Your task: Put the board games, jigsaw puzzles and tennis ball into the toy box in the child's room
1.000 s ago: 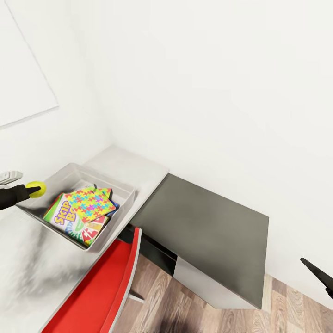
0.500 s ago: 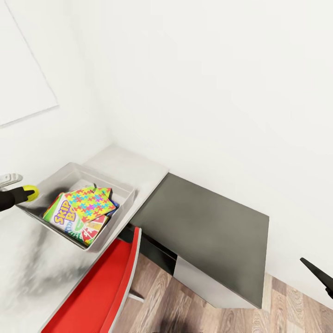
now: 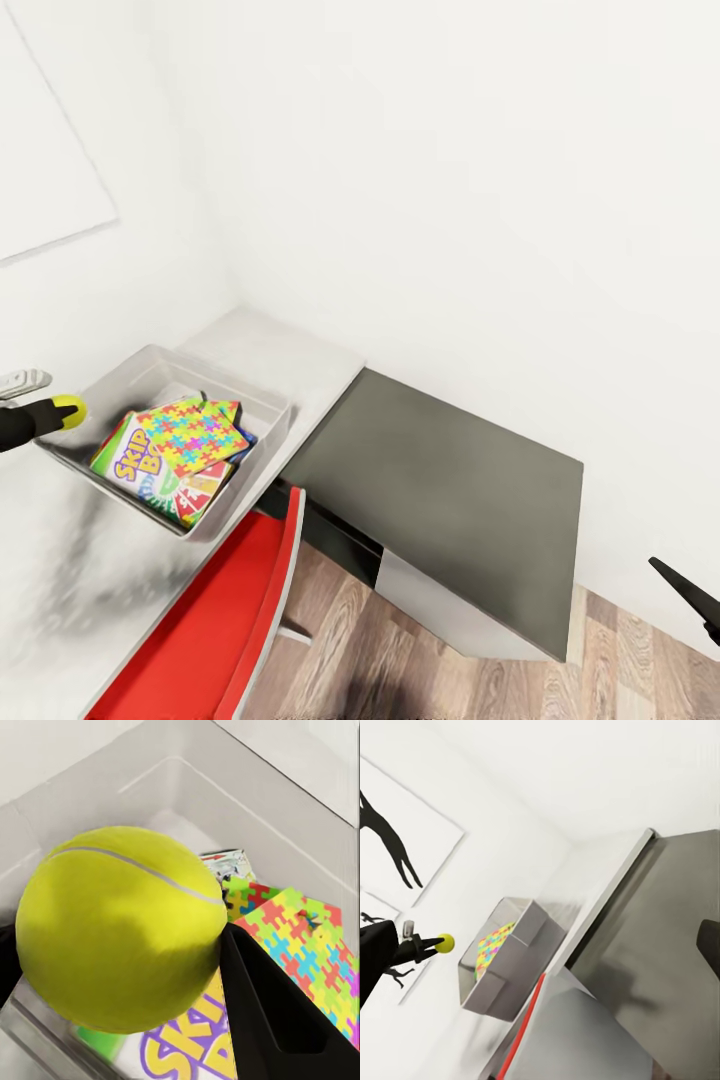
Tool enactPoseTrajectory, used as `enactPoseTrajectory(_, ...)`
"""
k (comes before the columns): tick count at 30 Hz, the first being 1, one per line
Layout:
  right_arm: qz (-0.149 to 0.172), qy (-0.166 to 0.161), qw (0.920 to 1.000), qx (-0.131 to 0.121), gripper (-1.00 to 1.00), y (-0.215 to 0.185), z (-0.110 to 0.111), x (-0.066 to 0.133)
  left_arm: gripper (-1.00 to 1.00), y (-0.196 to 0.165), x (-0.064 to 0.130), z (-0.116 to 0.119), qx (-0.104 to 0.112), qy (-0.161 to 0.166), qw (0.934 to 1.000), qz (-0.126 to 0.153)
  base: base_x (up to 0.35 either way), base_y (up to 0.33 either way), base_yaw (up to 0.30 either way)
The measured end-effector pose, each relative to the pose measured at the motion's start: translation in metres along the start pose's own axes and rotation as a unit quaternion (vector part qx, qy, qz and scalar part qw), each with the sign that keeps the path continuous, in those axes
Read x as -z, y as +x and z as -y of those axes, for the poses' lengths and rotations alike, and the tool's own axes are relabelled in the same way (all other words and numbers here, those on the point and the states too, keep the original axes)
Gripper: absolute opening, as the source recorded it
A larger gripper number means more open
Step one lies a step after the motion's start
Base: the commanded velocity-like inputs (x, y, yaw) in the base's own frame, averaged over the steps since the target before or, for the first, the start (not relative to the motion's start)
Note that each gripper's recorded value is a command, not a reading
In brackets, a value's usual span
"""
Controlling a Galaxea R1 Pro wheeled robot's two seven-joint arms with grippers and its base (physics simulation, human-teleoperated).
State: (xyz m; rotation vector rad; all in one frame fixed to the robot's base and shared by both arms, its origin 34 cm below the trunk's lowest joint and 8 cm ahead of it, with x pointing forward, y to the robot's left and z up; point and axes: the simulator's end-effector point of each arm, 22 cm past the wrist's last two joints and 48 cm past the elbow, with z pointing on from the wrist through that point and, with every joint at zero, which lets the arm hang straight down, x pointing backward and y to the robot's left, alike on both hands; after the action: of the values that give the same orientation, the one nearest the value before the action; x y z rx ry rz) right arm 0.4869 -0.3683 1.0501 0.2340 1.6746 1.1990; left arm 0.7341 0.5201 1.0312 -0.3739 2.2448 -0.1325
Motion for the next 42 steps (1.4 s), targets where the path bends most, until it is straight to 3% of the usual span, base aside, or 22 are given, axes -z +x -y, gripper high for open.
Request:
enactPoseTrajectory(9,-0.003,0.005,1.0000,-0.005,1.00,0.003,0.005,-0.001,-1.00,-0.023,-0.004,0.003,-0.003,-0.002,0.9998,0.019,0.000,0.000,0.000)
enactPoseTrajectory(16,-0.005,0.006,1.0000,-0.006,1.00,0.004,0.006,-0.001,-1.00,-0.025,-0.006,-0.012,-0.024,-0.038,0.9987,0.023,0.000,0.000,0.000)
enactPoseTrajectory(23,-0.004,0.006,1.0000,-0.007,1.00,0.004,0.006,-0.001,-1.00,-0.028,-0.005,-0.023,-0.029,-0.062,0.9973,0.027,0.000,0.000,0.000)
enactPoseTrajectory(30,-0.005,0.006,0.9999,-0.007,1.00,0.005,0.007,-0.001,-1.00,-0.030,-0.005,-0.030,-0.027,-0.080,0.9958,0.034,0.000,0.000,0.000)
enactPoseTrajectory(42,-0.008,0.011,0.9998,-0.011,1.00,0.008,0.011,-0.001,-1.00,-0.012,-0.021,-0.022,-0.016,-0.080,0.9962,0.030,0.000,0.000,0.000)
